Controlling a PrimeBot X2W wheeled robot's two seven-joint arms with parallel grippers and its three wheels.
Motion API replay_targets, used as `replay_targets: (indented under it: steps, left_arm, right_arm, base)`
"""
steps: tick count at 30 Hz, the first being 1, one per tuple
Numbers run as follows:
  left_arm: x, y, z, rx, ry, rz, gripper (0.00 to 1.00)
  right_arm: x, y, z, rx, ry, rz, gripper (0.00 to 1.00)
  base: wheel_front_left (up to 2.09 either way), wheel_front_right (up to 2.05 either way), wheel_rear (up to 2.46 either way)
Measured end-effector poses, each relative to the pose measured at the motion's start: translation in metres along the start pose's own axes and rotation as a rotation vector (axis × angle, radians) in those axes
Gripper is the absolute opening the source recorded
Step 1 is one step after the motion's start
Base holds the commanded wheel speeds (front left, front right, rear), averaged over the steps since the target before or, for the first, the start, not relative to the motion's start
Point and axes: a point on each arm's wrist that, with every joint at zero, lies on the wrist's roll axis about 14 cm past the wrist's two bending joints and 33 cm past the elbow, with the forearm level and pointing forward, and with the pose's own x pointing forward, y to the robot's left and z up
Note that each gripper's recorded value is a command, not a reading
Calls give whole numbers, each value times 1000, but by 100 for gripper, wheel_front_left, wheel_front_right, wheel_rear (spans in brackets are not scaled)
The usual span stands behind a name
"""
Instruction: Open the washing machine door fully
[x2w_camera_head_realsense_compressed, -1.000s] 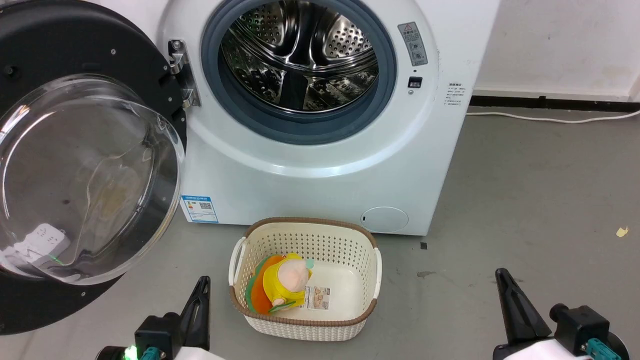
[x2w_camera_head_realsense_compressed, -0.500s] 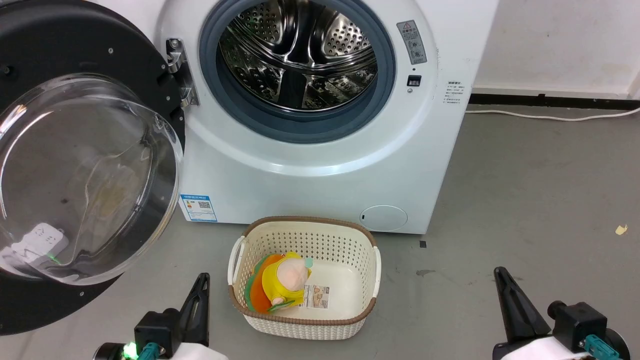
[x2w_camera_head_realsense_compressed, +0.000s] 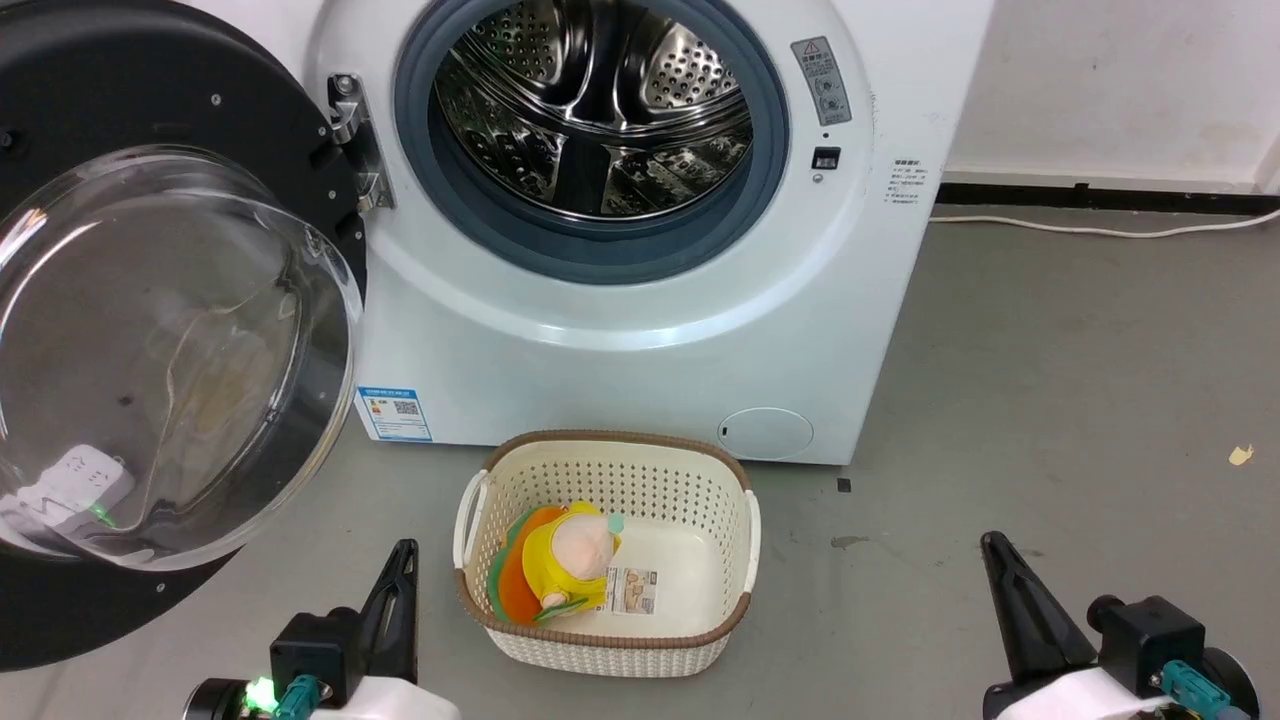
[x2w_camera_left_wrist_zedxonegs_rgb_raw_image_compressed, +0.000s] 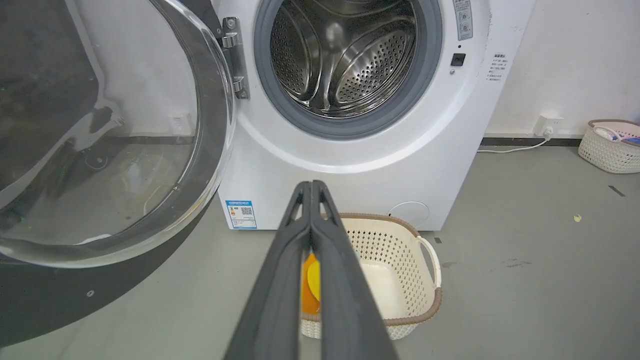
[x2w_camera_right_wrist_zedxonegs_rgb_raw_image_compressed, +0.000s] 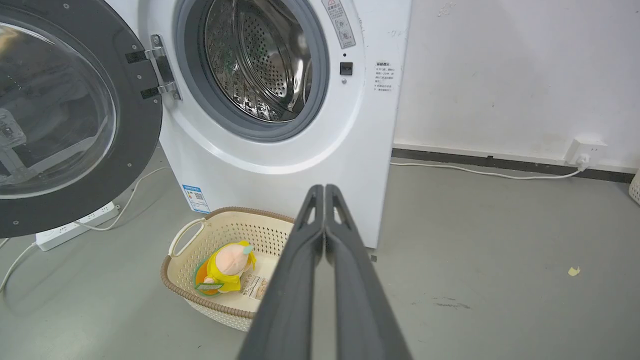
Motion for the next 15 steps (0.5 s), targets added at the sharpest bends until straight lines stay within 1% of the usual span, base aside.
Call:
replay_targets:
  steps: [15]
  left_arm:
    - [3,1,2,10,11,7,0]
  right_arm:
    - [4,0,4,-20,5,2,0]
  base:
    - [0,0,0]
